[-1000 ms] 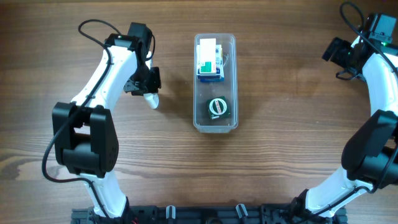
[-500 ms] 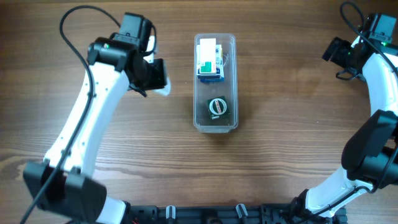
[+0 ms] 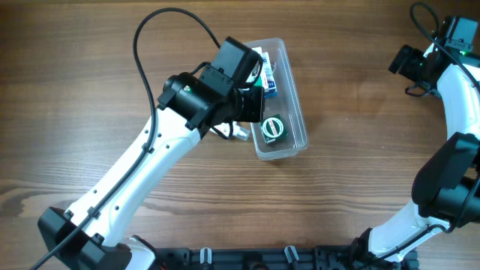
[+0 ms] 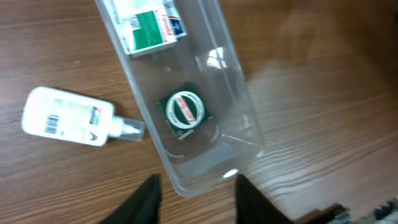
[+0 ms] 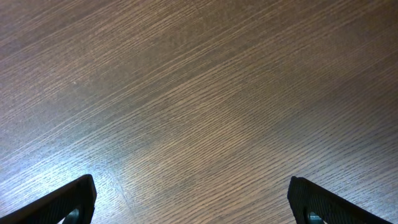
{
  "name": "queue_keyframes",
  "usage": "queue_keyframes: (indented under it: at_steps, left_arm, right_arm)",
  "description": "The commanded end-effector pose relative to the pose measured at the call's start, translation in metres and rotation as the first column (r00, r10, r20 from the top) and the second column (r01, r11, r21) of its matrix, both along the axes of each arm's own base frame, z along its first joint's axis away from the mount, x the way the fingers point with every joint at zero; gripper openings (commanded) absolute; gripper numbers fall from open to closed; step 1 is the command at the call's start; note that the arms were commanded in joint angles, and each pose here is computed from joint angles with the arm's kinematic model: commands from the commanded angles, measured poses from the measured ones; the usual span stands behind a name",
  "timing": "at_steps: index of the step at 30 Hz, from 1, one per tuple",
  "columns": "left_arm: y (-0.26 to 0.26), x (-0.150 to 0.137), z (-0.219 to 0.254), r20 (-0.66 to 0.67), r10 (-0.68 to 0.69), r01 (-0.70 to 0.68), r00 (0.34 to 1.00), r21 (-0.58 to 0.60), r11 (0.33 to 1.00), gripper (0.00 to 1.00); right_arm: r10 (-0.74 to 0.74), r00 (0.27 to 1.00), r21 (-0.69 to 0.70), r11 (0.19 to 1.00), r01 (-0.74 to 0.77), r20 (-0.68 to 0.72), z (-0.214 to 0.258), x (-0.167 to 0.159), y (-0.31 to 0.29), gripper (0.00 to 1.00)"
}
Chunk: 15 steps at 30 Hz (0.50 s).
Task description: Pack container
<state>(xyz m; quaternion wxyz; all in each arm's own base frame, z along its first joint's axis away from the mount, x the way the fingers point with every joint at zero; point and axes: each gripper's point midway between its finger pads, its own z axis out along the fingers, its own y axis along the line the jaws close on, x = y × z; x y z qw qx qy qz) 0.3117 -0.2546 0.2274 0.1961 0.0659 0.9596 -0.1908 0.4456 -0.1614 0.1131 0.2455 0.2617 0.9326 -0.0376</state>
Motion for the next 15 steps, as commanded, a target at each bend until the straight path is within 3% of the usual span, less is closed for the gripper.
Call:
queue_keyframes:
  at_steps: [1,4,8,10,11,15]
  left_arm:
    - [0.022,0.016,-0.002,0.044,0.088,-0.092,0.995,0.089,0.992,0.47]
    - [0.044,0.022,-0.006,0.037,0.144,-0.148,0.989,0.131,0.980,0.62]
    - [0.070,0.029,-0.015,-0.027,0.296,-0.290,0.955,0.131,0.948,0.74]
    - [0.081,0.030,-0.026,-0.080,0.395,-0.382,0.915,0.138,0.914,0.87]
    - [0.083,0.032,-0.033,-0.111,0.454,-0.438,0.884,0.140,0.888,0.99]
    - [0.082,0.036,-0.062,-0.237,0.676,-0.662,0.698,0.147,0.735,1.00]
  right_arm:
    - [-0.013,1.000,0.009,1.000,0.013,-0.015,-0.008,-0.001,-0.001,1.00]
    - [-0.013,1.000,0.009,1.000,0.013,-0.015,-0.008,-0.001,-0.001,1.00]
    - [-0.013,1.000,0.009,1.000,0.013,-0.015,-0.008,-0.001,-0.001,1.00]
    - [-0.013,1.000,0.009,1.000,0.013,-0.015,-0.008,-0.001,-0.001,1.00]
    - [-0.013,1.000,0.009,1.000,0.013,-0.015,-0.008,-0.001,-0.001,1.00]
    - [-0.013,1.000,0.009,1.000,0.013,-0.015,-0.008,-0.001,-0.001,1.00]
